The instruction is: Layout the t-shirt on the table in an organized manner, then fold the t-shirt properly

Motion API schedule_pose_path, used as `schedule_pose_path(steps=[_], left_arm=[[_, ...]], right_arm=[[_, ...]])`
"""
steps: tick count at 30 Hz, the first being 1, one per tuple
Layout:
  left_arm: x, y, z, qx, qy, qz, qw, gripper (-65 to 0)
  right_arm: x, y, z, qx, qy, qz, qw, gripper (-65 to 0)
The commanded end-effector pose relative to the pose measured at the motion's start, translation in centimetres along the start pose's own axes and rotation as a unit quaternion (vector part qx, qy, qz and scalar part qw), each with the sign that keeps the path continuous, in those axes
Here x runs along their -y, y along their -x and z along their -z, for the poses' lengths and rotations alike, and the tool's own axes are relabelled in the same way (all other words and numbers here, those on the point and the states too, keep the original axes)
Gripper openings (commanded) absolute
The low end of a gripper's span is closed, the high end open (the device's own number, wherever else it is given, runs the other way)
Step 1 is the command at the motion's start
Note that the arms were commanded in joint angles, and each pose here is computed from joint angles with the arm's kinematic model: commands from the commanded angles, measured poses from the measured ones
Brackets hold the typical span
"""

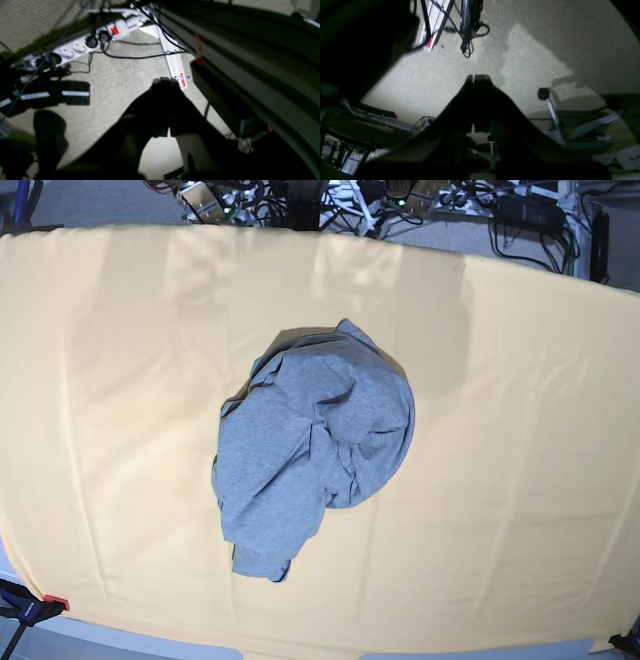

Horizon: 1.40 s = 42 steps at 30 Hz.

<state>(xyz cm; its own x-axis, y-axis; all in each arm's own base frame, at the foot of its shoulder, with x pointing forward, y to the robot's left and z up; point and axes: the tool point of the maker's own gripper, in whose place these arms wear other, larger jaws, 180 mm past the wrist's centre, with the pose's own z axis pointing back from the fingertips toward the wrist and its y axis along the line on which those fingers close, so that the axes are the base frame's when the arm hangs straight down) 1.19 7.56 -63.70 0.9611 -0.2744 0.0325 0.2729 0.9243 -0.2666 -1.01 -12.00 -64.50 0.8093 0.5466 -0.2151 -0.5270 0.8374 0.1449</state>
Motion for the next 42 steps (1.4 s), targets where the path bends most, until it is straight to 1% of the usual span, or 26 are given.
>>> schedule_pose_path(steps=[1,5,8,10,13,14,16,18,22,24,28,32,35,37,39,42], left_arm=[[0.3,1.0,-0.3,-0.006,0.009,-0.004,1.0,-65.0],[1.2,3.7,-1.7,-0.006,0.042,-0.018,0.999,-65.0],[0.8,5.7,-3.1,-0.003,0.041,-0.007,0.999,-65.0],[0.6,6.9,-4.3,-0.001,0.041,-0.003,0.999,-65.0],[0.3,8.7,-6.7,-0.026,0.046,0.001,0.999,-65.0],[0.0,9.1,-7.7,-0.033,0.047,0.008,0.998,-65.0],[-0.8,9.6,-9.8,-0.039,0.04,0.038,0.998,-65.0],[-0.7,9.0,-11.8,-0.023,0.039,0.069,0.997,-65.0],[-0.7,7.2,-16.0,0.008,0.029,0.119,0.992,-65.0],[-1.0,6.1,-18.2,0.024,0.017,0.133,0.991,-65.0],[-0.9,3.5,-22.4,0.072,0.01,0.167,0.983,-65.0],[-0.1,0.1,-26.9,0.146,0.03,0.162,0.975,-65.0],[-0.1,-2.5,-29.8,0.19,0.025,0.165,0.967,-65.0],[-0.5,-3.6,-31.3,0.208,0.014,0.166,0.964,-65.0],[-0.8,-4.4,-32.4,0.225,0.007,0.171,0.959,-65.0],[-1.2,-5.3,-33.8,0.248,0.008,0.166,0.954,-65.0]], right_arm=[[-0.4,1.1,0.1,-0.009,-0.011,-0.008,0.9999,-65.0],[-2.1,4.7,0.3,-0.023,-0.041,-0.03,0.9984,-65.0],[-3.1,6.9,-0.3,-0.033,-0.054,-0.049,0.9968,-65.0],[-3.5,8.0,-1.0,-0.033,-0.058,-0.041,0.9969,-65.0],[-3.9,9.2,-2.7,-0.022,-0.065,-0.035,0.997,-65.0],[-4.1,9.6,-3.4,-0.016,-0.066,-0.038,0.997,-65.0],[-4.5,10.4,-5.2,0.0,-0.065,-0.051,0.9966,-65.0],[-4.9,11.0,-7.3,0.023,-0.057,-0.072,0.9955,-65.0],[-4.5,11.4,-12.1,0.07,-0.015,-0.093,0.9931,-65.0],[-4.1,11.2,-14.6,0.091,0.019,-0.11,0.9896,-65.0],[-3.7,10.5,-19.5,0.132,0.082,-0.139,0.9781,-65.0],[-3.6,9.3,-23.5,0.175,0.131,-0.145,0.9649,-65.0],[-3.5,8.3,-25.7,0.203,0.152,-0.14,0.9571,-65.0],[-3.1,8.1,-26.8,0.21,0.172,-0.135,0.953,-65.0],[-2.0,7.9,-27.6,0.21,0.201,-0.124,0.9488,-65.0],[-0.5,7.3,-28.9,0.222,0.25,-0.118,0.935,-65.0]])
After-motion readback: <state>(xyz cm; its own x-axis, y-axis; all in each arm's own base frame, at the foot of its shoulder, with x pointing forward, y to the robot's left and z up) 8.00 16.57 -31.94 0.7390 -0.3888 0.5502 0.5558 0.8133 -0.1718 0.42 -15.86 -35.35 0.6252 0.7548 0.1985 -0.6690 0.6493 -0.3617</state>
